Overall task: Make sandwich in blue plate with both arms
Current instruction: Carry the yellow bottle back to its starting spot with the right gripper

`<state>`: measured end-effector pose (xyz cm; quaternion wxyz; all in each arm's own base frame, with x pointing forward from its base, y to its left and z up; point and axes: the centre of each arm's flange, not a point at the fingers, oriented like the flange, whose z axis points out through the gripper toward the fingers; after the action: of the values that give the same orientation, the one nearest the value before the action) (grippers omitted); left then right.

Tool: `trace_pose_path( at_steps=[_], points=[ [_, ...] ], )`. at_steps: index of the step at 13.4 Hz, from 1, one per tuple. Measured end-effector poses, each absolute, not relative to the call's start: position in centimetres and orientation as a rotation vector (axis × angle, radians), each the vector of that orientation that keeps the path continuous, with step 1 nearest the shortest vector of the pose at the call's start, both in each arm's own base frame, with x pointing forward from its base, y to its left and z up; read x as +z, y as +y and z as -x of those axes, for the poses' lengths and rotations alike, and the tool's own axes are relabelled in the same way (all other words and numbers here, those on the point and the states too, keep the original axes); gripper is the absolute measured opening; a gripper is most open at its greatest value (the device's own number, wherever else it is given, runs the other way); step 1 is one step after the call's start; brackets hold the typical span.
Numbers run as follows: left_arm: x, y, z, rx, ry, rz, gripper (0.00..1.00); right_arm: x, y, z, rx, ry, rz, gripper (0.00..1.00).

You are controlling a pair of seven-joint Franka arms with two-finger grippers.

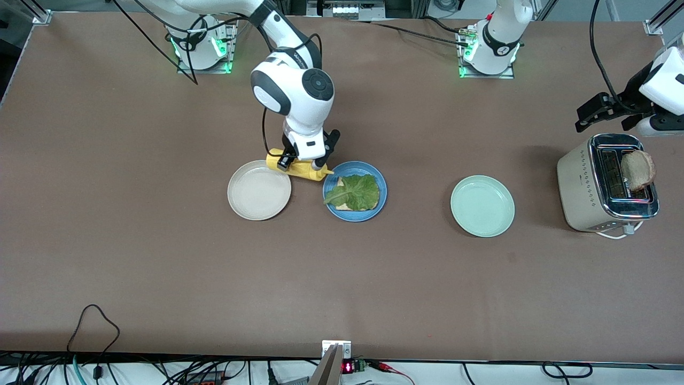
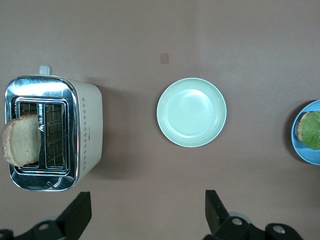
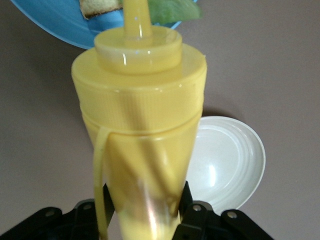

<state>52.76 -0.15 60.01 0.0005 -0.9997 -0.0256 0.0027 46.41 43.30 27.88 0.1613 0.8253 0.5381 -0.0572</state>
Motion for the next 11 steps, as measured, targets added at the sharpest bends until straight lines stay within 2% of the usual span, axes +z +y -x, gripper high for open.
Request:
trace_pose_path(
  at_steps=[7, 9, 11],
  points=[
    [59.4, -1.1, -53.0, 0.027, -0.051, 3.138, 1.0, 27.2, 43.5, -46.5, -0.163, 1.532, -2.337, 0.55],
    [59.4, -2.1, -53.0, 0.027, -0.025, 3.137, 1.0, 28.2, 42.5, -48.1, -0.14, 1.491, -2.366, 0.55],
    [59.4, -2.7, -53.0, 0.027, -0.008, 3.136, 1.0, 31.6, 39.1, -51.2, -0.097, 1.43, -2.414, 0.55]
  ],
)
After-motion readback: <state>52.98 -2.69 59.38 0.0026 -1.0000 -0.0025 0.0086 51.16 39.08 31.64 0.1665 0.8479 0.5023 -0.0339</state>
